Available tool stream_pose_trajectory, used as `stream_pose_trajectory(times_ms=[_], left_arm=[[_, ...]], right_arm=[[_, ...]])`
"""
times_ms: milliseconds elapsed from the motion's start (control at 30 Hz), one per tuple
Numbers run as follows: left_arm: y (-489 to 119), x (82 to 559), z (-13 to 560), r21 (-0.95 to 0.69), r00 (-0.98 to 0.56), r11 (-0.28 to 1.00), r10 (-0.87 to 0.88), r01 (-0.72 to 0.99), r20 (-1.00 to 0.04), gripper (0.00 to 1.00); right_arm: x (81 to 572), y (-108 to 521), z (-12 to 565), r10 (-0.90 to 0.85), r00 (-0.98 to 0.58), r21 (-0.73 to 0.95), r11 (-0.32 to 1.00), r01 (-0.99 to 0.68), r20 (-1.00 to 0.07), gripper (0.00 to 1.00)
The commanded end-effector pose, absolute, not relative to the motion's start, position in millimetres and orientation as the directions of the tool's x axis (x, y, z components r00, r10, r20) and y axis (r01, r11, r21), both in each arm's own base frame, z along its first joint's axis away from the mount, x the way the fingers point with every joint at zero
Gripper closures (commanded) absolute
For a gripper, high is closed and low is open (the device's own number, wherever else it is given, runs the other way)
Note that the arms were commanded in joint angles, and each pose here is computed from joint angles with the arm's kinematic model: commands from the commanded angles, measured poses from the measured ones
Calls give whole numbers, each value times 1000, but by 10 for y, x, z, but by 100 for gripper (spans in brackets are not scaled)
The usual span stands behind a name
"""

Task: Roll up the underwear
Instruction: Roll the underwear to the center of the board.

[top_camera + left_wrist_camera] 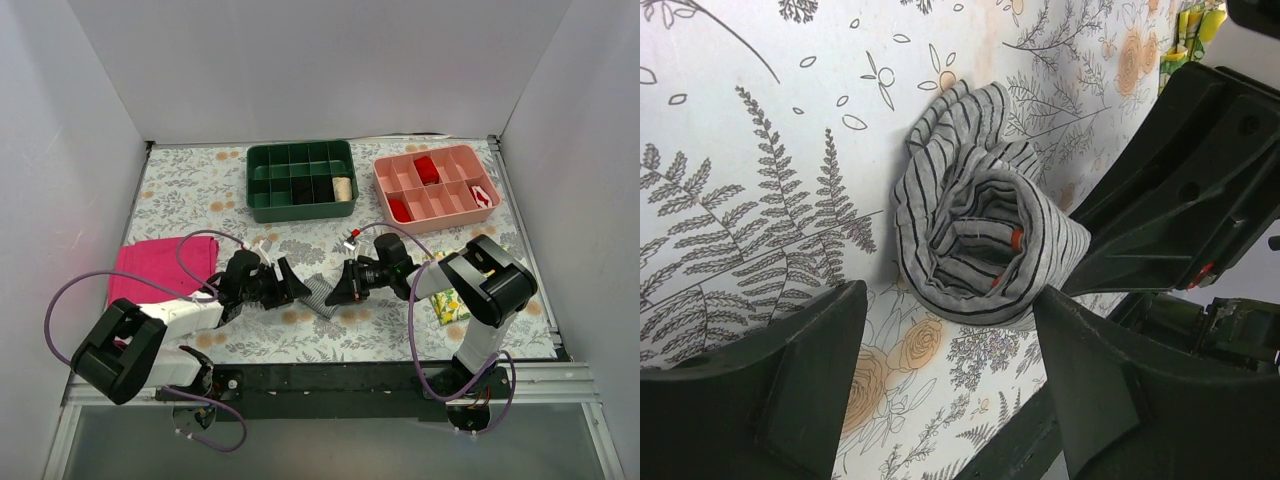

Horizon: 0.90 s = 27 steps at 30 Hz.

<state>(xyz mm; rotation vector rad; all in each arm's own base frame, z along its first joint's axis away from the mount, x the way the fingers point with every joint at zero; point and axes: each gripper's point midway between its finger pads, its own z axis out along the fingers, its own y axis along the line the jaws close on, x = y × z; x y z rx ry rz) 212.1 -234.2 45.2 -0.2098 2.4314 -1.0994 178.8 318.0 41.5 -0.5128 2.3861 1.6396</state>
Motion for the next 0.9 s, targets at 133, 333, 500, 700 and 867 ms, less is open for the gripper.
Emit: stream_pose_trajectory(times_ms=[133, 333, 500, 700, 867], left_arm=[[-2351, 2119, 302, -721, -895, 693, -314, 12, -317, 36], [-2291, 2027, 99, -688, -913, 725, -306, -39, -270, 38], [-2295, 2013, 75, -684, -916, 728, -300, -41, -265, 38], [-2328, 2040, 51, -675, -924, 737, -282, -36, -258, 38], [-2352, 2066, 42, -669, -929, 742, -275, -42, -247, 39]], right_arm=[[1896, 3169, 437, -222, -879, 802, 363, -475, -421, 69], [2112, 3041, 551, -252, -800, 630, 506, -589, -545, 39], [2310, 2838, 765, -283, -697, 427, 622, -657, -659, 26], [2331, 2815, 996, -358, -583, 263, 640, -722, -729, 14], [2173, 3042, 1066, -463, -459, 142, 570, -809, -759, 14]])
